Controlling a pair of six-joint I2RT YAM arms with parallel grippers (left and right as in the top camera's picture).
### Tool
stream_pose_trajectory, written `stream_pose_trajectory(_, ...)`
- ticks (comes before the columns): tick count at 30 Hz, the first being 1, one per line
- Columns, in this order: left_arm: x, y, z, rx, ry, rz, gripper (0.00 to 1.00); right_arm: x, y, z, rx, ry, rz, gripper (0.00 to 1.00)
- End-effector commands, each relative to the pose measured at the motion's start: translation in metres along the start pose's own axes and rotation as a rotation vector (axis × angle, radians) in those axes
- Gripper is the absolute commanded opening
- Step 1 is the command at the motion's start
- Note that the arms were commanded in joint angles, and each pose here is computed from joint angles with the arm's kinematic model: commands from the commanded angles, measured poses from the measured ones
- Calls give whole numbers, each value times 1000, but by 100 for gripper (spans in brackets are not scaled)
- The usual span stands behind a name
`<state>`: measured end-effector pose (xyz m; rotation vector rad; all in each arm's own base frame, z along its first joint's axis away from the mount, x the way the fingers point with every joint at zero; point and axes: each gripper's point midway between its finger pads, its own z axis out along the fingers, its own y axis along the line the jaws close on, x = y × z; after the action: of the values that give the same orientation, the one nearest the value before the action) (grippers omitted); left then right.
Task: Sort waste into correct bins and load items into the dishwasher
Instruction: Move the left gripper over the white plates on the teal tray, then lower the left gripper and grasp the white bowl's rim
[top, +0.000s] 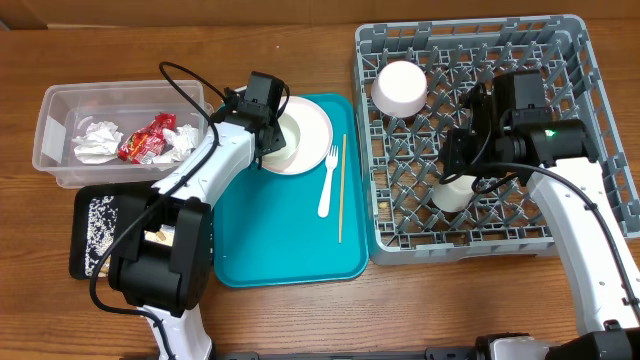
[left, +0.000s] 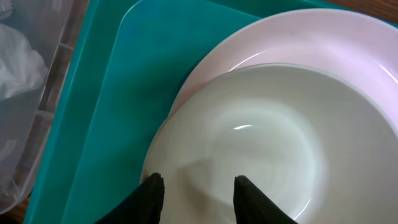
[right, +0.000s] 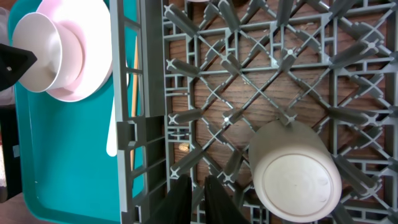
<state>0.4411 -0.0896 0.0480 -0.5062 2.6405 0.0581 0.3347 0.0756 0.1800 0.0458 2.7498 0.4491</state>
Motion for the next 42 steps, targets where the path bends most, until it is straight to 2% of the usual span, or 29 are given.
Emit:
stream_pose_trajectory(1,2,10,8,-38,5,-14,42,-3,0,-1,-2,-8,2,11)
stream_pose_trajectory(8,5,5,8,-10,24,-14,44,-3,0,-1,-2,-8,1,12)
stream_pose_trajectory(13,10,-5,6,48,56,-16,53,-3,0,-1,-2,-8,1,12)
stream_pose_trajectory(14,10,-7,5,55,62,-15,51,-3,0,-1,-2,-8,2,12)
stream_pose_trajectory(16,8,-6,1,46,63,-9,33,-3,0,0,-2,-7,2,12)
stream_pose_trajectory(18,5,-3,-3,31,55,-9,23,-3,0,-1,-2,-7,2,12)
stream_pose_trajectory(27,3,5,-11,-5,42,-7,20,-3,0,-1,-2,-7,2,12)
stream_pose_trajectory(29,2,5,-14,-2,39,-7,15,-3,0,-1,-2,-8,2,12)
stream_pose_trajectory(39,-26,1,-64,71,-73,-17,16,-6,0,-1,-4,-19,-1,13)
stream_pose_trajectory(42,-33,2,-79,91,-101,-25,22,-5,0,-1,-4,-18,-1,13)
